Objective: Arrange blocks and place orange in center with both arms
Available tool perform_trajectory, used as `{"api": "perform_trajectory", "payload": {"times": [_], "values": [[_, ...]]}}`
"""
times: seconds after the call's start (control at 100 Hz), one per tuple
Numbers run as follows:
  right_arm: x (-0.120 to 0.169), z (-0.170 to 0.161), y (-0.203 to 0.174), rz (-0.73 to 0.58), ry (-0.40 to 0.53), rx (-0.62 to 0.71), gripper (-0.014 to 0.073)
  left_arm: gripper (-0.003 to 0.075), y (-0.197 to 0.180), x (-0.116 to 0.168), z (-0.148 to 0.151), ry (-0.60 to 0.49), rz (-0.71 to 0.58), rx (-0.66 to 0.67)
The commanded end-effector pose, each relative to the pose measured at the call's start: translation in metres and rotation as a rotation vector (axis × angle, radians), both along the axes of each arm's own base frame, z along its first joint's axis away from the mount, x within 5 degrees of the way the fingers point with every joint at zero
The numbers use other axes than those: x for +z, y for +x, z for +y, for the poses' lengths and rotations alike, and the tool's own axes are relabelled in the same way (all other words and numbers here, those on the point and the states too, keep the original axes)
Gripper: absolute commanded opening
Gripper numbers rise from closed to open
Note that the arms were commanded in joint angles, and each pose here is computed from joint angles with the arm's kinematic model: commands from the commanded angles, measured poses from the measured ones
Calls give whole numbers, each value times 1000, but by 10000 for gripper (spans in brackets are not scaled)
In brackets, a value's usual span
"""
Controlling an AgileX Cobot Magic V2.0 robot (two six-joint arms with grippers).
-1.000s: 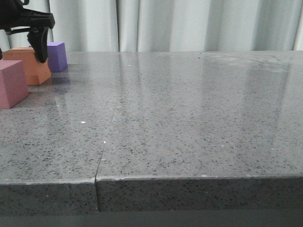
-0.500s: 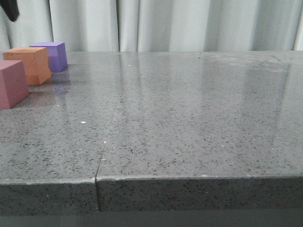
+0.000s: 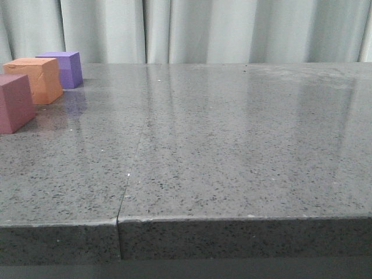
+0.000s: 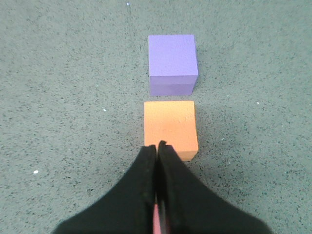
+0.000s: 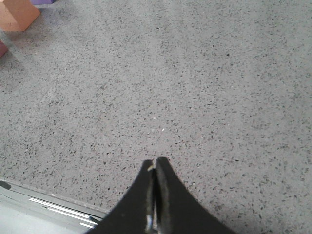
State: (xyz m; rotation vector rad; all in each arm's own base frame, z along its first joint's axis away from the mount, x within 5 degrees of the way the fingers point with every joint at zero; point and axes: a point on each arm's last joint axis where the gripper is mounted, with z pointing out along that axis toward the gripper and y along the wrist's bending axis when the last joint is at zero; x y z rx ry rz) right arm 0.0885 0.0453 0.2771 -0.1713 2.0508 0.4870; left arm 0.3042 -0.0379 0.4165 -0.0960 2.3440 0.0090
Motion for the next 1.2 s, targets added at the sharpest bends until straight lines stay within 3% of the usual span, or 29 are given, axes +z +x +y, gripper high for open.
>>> {"api": "perform_trajectory", "payload": {"times": [0.0, 0.3, 0.54, 1.19], "values": [[15, 1, 2, -96, 23, 4, -67, -20, -23, 29, 5, -2, -155, -8], [15, 1, 2, -96, 23, 4, -67, -20, -79, 26, 14, -7, -225, -18], [15, 1, 2, -96, 23, 4, -67, -20, -119, 2, 20, -9, -247, -30], [15, 1, 2, -96, 23, 4, -67, -20, -227, -59, 35, -68, -462, -60]]}}
